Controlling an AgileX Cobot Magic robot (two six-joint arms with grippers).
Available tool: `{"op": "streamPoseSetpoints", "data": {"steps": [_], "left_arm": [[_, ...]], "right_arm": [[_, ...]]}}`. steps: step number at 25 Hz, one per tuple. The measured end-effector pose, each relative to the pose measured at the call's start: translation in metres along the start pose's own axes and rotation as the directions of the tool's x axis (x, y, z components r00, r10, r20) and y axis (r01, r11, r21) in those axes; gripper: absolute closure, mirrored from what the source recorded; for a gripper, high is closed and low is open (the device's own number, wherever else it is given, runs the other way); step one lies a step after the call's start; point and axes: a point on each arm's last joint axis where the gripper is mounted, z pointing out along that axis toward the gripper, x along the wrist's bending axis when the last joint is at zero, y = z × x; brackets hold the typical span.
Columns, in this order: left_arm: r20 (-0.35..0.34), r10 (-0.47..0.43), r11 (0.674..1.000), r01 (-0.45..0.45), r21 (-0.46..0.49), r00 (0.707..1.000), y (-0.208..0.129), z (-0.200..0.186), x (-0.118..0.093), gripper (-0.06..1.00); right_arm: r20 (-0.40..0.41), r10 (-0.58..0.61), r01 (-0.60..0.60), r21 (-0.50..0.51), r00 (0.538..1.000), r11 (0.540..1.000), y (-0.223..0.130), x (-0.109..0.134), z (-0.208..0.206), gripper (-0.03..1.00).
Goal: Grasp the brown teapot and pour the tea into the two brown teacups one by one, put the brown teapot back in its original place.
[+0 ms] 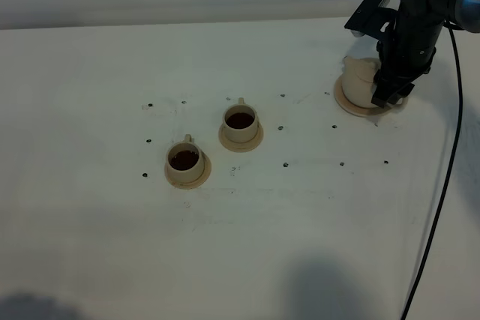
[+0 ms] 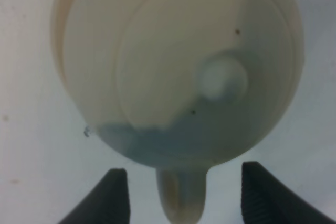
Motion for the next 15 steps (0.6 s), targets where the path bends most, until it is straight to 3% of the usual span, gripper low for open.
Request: {"op": "streamPoseSetpoints", "data": {"steps": [8,15], "left_arm": [[0.000,0.000,1.000,0.000,0.000,1.000,0.000,0.000,0.000,0.70],[0.000,0.000,1.000,0.000,0.000,1.000,0.000,0.000,0.000,0.70]], "right_arm": [[-0.011,0.067,-0.066,0.009,0.998,0.998,-0.003,0.001,-0.014,0.49],[0.006,0.170,-0.164,-0.223,0.985,0.961,-0.008,-0.004,-0.098,0.49]]}}
